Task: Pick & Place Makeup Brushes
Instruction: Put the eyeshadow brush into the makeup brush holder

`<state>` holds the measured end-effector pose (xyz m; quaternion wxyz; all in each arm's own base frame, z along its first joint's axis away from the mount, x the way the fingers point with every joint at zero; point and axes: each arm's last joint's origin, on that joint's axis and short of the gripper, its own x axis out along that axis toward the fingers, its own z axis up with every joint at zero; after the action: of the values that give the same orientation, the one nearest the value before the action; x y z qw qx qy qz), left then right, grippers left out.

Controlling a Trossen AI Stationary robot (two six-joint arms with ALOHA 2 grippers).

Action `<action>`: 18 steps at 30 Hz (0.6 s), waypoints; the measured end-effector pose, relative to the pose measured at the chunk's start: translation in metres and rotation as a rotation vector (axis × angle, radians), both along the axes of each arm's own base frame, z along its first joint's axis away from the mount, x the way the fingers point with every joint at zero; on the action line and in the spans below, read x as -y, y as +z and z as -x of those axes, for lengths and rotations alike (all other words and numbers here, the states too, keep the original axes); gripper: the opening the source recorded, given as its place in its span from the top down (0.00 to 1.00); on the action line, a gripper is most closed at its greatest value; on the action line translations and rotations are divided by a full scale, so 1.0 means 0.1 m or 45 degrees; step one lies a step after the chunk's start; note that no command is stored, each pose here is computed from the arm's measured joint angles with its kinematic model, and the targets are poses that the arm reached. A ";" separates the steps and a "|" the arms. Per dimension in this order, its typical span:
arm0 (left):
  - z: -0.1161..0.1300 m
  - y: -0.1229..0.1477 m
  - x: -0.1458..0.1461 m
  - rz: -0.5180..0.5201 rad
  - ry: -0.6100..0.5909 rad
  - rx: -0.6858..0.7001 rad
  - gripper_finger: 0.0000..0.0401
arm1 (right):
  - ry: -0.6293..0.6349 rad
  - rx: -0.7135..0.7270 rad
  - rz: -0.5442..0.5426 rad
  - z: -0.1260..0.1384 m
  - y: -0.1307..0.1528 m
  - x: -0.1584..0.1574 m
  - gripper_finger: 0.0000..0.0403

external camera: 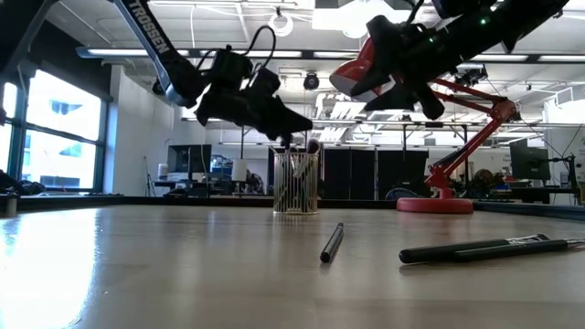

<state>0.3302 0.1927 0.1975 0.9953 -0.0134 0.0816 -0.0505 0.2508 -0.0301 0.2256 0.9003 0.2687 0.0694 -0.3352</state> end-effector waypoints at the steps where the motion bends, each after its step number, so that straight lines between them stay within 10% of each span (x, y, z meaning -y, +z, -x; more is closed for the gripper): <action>1: -0.01 0.03 0.02 -0.010 0.016 0.005 0.80 | 0.002 -0.011 -0.005 0.00 -0.01 0.00 0.53; 18: -0.28 0.60 1.07 -0.129 0.163 -0.172 0.99 | 0.173 -0.387 -0.300 0.15 -0.31 -0.11 0.67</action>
<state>0.3580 0.0861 0.2575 0.9881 0.0282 0.1500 0.0183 0.2354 -0.0187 0.1944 0.8625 0.3131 0.2610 -0.3000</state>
